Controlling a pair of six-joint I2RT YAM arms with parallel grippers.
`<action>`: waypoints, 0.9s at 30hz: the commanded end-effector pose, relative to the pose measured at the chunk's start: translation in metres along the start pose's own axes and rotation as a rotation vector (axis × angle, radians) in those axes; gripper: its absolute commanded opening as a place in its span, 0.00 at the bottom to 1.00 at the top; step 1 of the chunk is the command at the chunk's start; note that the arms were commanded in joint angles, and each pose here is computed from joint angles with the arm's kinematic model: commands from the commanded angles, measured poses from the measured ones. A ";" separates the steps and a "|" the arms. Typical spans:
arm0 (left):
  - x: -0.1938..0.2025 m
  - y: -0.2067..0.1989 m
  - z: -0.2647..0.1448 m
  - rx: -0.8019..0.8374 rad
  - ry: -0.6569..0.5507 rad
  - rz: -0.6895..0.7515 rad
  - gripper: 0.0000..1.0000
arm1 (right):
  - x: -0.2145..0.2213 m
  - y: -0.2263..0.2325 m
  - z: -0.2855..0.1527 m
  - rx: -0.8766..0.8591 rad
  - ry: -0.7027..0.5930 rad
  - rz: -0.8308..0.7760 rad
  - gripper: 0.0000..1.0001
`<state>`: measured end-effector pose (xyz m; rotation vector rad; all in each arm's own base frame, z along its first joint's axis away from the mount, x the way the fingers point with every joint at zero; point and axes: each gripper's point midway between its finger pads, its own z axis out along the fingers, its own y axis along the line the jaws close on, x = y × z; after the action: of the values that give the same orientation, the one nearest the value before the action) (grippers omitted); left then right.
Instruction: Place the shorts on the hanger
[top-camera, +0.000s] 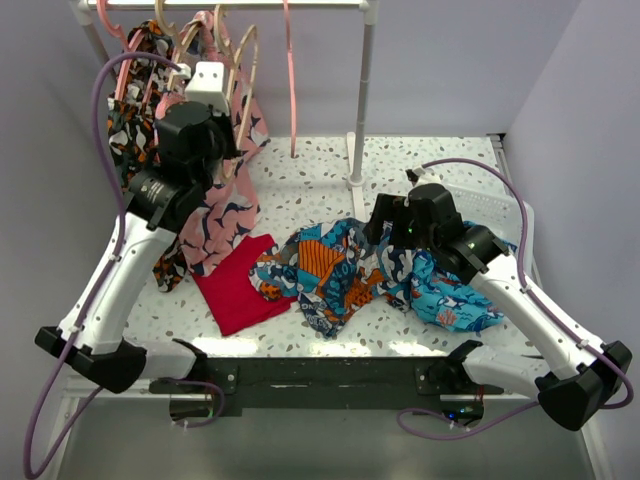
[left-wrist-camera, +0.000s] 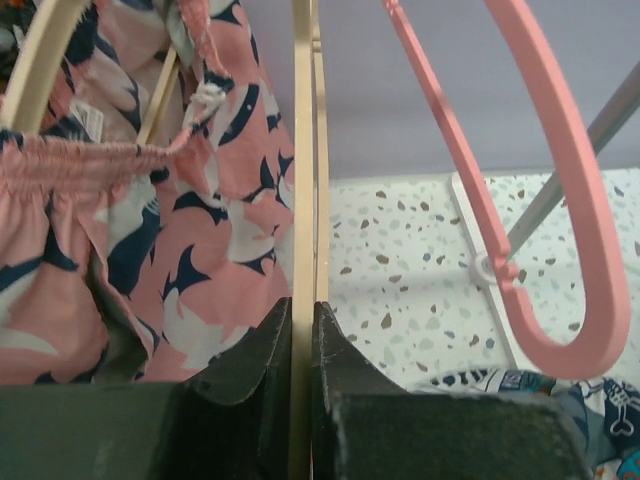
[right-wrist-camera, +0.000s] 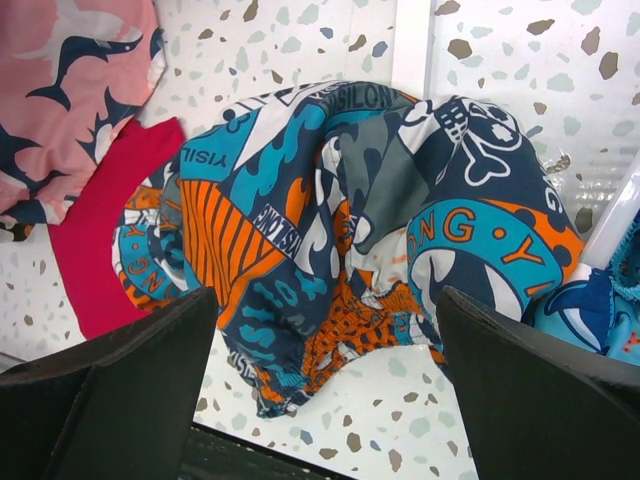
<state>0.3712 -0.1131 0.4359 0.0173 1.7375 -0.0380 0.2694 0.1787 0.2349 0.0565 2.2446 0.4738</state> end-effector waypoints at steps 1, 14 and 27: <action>-0.012 0.007 -0.038 0.060 -0.081 -0.068 0.00 | -0.009 0.006 -0.009 -0.040 -0.039 -0.024 0.94; 0.031 0.057 -0.149 0.097 -0.146 -0.102 0.00 | -0.021 -0.010 -0.030 0.011 -0.124 -0.037 0.93; 0.006 -0.029 -0.247 0.783 -0.288 -0.053 0.00 | 0.013 -0.067 -0.037 0.217 -0.088 -0.091 0.91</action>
<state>0.1460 -0.0862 0.4682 0.2727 1.3880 -0.5149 0.2521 0.1285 0.2345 0.0808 2.1787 0.2759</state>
